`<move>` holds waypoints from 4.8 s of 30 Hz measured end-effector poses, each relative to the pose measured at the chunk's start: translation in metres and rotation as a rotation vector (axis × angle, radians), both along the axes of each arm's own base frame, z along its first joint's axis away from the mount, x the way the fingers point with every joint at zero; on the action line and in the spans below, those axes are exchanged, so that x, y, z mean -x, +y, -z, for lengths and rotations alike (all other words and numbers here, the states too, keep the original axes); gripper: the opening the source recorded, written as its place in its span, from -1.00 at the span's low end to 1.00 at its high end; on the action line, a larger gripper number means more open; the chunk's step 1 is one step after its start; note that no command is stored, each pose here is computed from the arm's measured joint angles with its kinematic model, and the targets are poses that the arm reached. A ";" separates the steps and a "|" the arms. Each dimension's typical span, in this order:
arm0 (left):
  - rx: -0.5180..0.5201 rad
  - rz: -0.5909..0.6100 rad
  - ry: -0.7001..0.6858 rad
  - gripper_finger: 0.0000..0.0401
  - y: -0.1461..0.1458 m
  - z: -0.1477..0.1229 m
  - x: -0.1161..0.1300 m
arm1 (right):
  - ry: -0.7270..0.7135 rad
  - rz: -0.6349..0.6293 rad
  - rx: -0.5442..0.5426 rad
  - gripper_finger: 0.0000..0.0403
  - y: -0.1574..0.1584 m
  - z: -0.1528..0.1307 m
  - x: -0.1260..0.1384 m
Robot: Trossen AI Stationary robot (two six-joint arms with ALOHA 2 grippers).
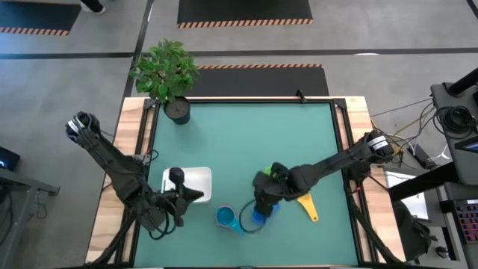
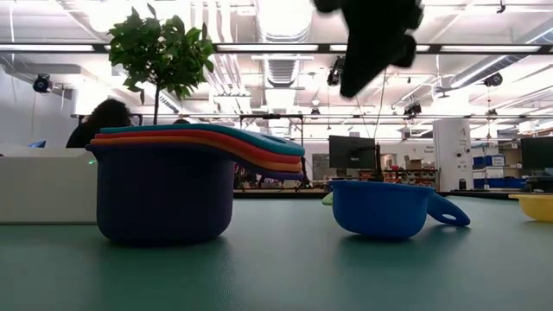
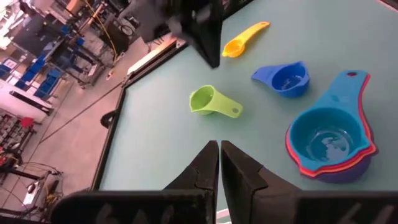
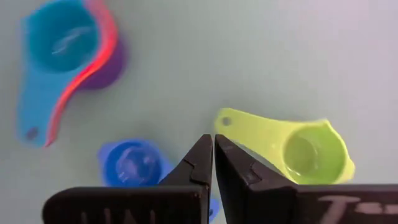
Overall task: Nest measuring cups in basket
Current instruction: Stack the green measuring cup in the top of the purple measuring cup
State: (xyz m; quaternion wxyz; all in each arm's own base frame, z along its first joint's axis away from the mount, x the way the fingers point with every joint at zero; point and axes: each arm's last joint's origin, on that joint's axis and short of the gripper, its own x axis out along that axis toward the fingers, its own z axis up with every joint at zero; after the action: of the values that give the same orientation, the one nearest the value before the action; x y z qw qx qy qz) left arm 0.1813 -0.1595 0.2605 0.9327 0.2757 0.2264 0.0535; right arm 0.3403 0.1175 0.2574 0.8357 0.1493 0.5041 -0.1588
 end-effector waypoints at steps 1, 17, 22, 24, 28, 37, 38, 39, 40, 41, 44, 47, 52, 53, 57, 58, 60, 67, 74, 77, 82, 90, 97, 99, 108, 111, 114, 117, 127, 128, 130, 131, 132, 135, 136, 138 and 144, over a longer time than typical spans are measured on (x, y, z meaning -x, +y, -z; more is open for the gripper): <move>0.001 0.002 -0.005 -1.00 0.002 -0.002 0.002 | 0.010 0.050 -0.010 -0.96 -0.006 0.003 -0.002; -0.043 0.034 -0.015 -1.00 0.014 -0.016 0.013 | 0.098 0.480 -0.078 -0.38 -0.061 0.034 -0.020; -0.050 0.034 -0.007 -1.00 0.014 -0.015 0.013 | 0.135 0.564 -0.084 -0.04 -0.061 0.049 -0.023; -0.051 0.034 -0.006 -1.00 0.014 -0.015 0.013 | 0.148 0.577 -0.076 0.04 -0.061 0.053 -0.024; -0.051 0.034 -0.006 -1.00 0.014 -0.015 0.013 | 0.155 0.607 -0.023 0.08 -0.062 0.064 -0.027; -0.049 0.034 -0.008 -1.00 0.014 -0.015 0.013 | 0.192 0.666 -0.014 -0.16 -0.063 0.082 -0.030; -0.049 0.034 -0.008 -1.00 0.014 -0.015 0.013 | 0.201 0.668 -0.010 -0.18 -0.063 0.085 -0.030; -0.048 0.034 -0.008 -1.00 0.014 -0.015 0.013 | 0.204 0.668 -0.010 -0.21 -0.063 0.086 -0.031; -0.049 0.034 -0.008 -1.00 0.014 -0.015 0.013 | 0.211 0.669 -0.011 -0.23 -0.063 0.088 -0.031; -0.049 0.034 -0.007 -1.00 0.014 -0.015 0.013 | 0.215 0.673 -0.010 -0.25 -0.063 0.091 -0.032; -0.049 0.034 -0.007 -1.00 0.014 -0.015 0.013 | 0.228 0.673 -0.004 -0.31 -0.062 0.096 -0.033; -0.049 0.034 -0.007 -1.00 0.014 -0.015 0.013 | 0.229 0.669 -0.003 -0.39 -0.062 0.097 -0.033; -0.049 0.034 -0.008 -1.00 0.014 -0.015 0.013 | 0.229 0.655 -0.001 -0.63 -0.062 0.096 -0.033; -0.049 0.034 -0.008 -1.00 0.014 -0.015 0.013 | 0.229 0.649 0.000 -0.69 -0.062 0.095 -0.033; -0.049 0.034 -0.008 -1.00 0.014 -0.015 0.013 | 0.233 0.628 0.005 -0.90 -0.061 0.095 -0.033; -0.049 0.034 -0.008 -1.00 0.014 -0.015 0.013 | 0.235 0.623 0.007 -0.93 -0.061 0.095 -0.033; -0.049 0.034 -0.008 -1.00 0.014 -0.015 0.013 | 0.236 0.614 0.010 -0.95 -0.062 0.094 -0.032; -0.047 0.034 -0.010 -1.00 0.014 -0.016 0.013 | 0.224 0.543 0.016 -0.95 -0.059 0.084 -0.035; -0.048 0.034 -0.009 -1.00 0.014 -0.015 0.013 | 0.136 0.381 0.007 -0.95 -0.035 0.051 -0.047; -0.048 0.033 -0.009 -1.00 0.014 -0.015 0.013 | 0.078 0.293 0.002 -0.95 -0.018 0.036 -0.052; -0.047 0.033 -0.009 -1.00 0.014 -0.015 0.013 | -0.034 0.142 -0.009 -0.95 0.012 0.006 -0.058; -0.047 0.033 -0.009 -1.00 0.014 -0.015 0.013 | -0.298 -0.041 -0.061 -0.96 0.050 -0.022 -0.071; -0.045 0.033 -0.012 -1.00 0.014 -0.016 0.013 | -0.294 -0.190 -0.023 -0.96 0.067 -0.009 -0.080; -0.040 0.032 -0.014 -1.00 0.014 -0.017 0.013 | -0.301 -0.227 -0.012 -0.96 0.070 -0.009 -0.082; -0.040 0.032 -0.014 -1.00 0.014 -0.017 0.013 | -0.260 -0.339 -0.010 -0.96 0.080 0.004 -0.092; -0.040 0.032 -0.014 -1.00 0.014 -0.017 0.013 | -0.244 -0.346 -0.010 -0.96 0.081 0.010 -0.094; -0.040 0.032 -0.014 -1.00 0.014 -0.017 0.013 | -0.222 -0.365 0.008 -0.96 0.082 0.019 -0.096; -0.041 0.032 -0.014 -1.00 0.014 -0.017 0.013 | -0.224 -0.369 0.010 -0.96 0.083 0.020 -0.097; -0.041 0.032 -0.013 -1.00 0.014 -0.017 0.013 | -0.228 -0.365 0.016 -0.87 0.083 0.023 -0.099; -0.041 0.033 -0.014 -1.00 0.014 -0.017 0.013 | -0.228 -0.365 0.017 -0.83 0.083 0.023 -0.099; -0.041 0.033 -0.014 -1.00 0.014 -0.017 0.013 | -0.229 -0.364 0.017 -0.75 0.083 0.023 -0.099; -0.041 0.032 -0.014 -1.00 0.014 -0.017 0.013 | -0.232 -0.361 0.021 -0.71 0.083 0.022 -0.099; -0.041 0.032 -0.014 -1.00 0.014 -0.017 0.013 | -0.235 -0.358 0.026 -0.68 0.083 0.022 -0.099; -0.041 0.033 -0.014 -1.00 0.014 -0.017 0.013 | -0.236 -0.352 0.035 -0.57 0.082 0.022 -0.099; -0.041 0.032 -0.014 -1.00 0.014 -0.017 0.013 | -0.236 -0.352 0.035 -0.54 0.082 0.022 -0.099; -0.041 0.032 -0.014 -1.00 0.014 -0.017 0.013 | -0.235 -0.355 0.037 -0.49 0.082 0.022 -0.099; -0.041 0.032 -0.014 -1.00 0.014 -0.017 0.013 | -0.213 -0.359 0.046 -0.43 0.081 0.023 -0.097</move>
State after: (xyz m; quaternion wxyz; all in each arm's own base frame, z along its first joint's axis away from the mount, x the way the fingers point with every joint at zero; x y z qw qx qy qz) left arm 0.1685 -0.1459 0.2777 0.9292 0.2977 0.2143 0.0450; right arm 0.4377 0.1986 0.2349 0.9023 0.0538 0.4277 -0.0019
